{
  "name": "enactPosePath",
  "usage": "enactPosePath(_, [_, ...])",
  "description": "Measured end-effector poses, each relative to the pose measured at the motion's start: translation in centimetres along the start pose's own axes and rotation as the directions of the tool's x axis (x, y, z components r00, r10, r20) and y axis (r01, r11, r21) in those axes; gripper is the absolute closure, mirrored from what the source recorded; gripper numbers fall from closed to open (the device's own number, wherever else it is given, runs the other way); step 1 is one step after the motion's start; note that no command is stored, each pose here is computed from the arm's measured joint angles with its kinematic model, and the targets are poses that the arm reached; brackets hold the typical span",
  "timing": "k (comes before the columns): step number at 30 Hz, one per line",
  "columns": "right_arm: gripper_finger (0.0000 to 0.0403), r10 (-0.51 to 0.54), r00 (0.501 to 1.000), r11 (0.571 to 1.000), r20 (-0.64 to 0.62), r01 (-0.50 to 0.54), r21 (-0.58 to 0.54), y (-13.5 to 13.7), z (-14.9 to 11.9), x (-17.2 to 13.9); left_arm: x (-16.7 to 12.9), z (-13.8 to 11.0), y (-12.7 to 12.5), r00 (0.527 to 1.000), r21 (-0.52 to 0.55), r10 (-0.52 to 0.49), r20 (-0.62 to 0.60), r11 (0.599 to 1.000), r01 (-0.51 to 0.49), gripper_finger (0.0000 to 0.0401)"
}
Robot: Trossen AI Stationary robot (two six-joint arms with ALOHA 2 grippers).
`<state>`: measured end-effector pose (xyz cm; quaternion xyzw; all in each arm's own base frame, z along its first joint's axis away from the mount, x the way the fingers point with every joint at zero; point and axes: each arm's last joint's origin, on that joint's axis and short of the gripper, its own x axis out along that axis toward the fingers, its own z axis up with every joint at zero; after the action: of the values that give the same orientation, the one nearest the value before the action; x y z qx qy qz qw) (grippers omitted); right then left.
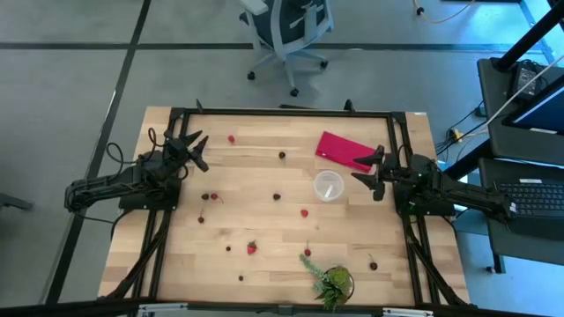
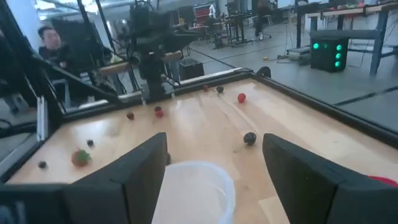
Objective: Pick and placing Produce into tupperware
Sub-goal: Put the bottom black cherry into the transparent container
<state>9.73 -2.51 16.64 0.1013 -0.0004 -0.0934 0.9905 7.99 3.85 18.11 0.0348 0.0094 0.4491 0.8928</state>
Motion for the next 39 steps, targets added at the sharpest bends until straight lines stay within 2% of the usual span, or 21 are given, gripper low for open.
enactPosePath(3, [0.0136, 0.072, 0.997, 0.997, -0.004, -0.072, 0.001, 0.2, 0.1, 0.0, 0.0, 0.0, 0.0, 1.000, 0.000, 0.000, 0.000, 1.000, 0.000, 0.0277])
enactPosePath(5, [0.0136, 0.167, 0.986, 0.986, 0.022, -0.167, -0.012, 0.6, 0.4, 0.0, 0.0, 0.0, 0.0, 1.000, 0.000, 0.000, 0.000, 1.000, 0.000, 0.0277])
enactPosePath(8, [0.0136, 0.334, 0.940, 0.942, 0.071, -0.329, -0.070, 1.5, 1.1, -0.2, 0.0, 0.0, 0.0, 1.000, 0.000, 0.000, 0.000, 1.000, 0.000, 0.0277])
enactPosePath(12, [0.0136, 0.416, 0.905, 0.908, 0.087, -0.409, -0.086, 2.4, 1.9, -0.4, 0.0, 0.0, 0.0, 1.000, 0.000, 0.000, 0.000, 1.000, 0.000, 0.0277])
enactPosePath(19, [0.0136, 0.400, 0.915, 0.911, 0.056, -0.390, -0.136, 4.1, 5.1, 0.2, 0.0, 0.0, 0.0, 1.000, 0.000, 0.000, 0.000, 1.000, 0.000, 0.0277])
enactPosePath(24, [0.0136, 0.292, 0.946, 0.937, -0.139, -0.313, -0.156, 5.5, 7.5, 2.2, 0.0, 0.0, 0.0, 1.000, 0.000, 0.000, 0.000, 1.000, 0.000, 0.0277])
enactPosePath(27, [0.0136, 0.235, 0.925, 0.953, -0.300, -0.279, -0.114, 6.4, 8.5, 3.8, 0.0, 0.0, 0.0, 1.000, 0.000, 0.000, 0.000, 1.000, 0.000, 0.0277])
enactPosePath(30, [0.0136, 0.190, 0.849, 0.974, -0.493, -0.228, -0.018, 7.5, 8.9, 5.4, 0.0, 0.0, 0.0, 1.000, 0.000, 0.000, 0.000, 1.000, 0.000, 0.0277])
enactPosePath(32, [0.0136, 0.154, 0.756, 0.986, -0.636, -0.155, 0.055, 8.2, 8.6, 6.2, 0.0, 0.0, 0.0, 1.000, 0.000, 0.000, 0.000, 1.000, 0.000, 0.0277])
enactPosePath(35, [0.0136, 0.078, 0.565, 0.995, -0.821, 0.008, 0.100, 9.2, 7.9, 7.2, 0.0, 0.0, 0.0, 1.000, 0.000, 0.000, 0.000, 1.000, 0.000, 0.0277])
enactPosePath(39, [0.0136, -0.029, 0.290, 0.975, -0.957, 0.220, 0.037, 10.8, 6.3, 8.0, 0.0, 0.0, 0.0, 1.000, 0.000, 0.000, 0.000, 1.000, 0.000, 0.0277])
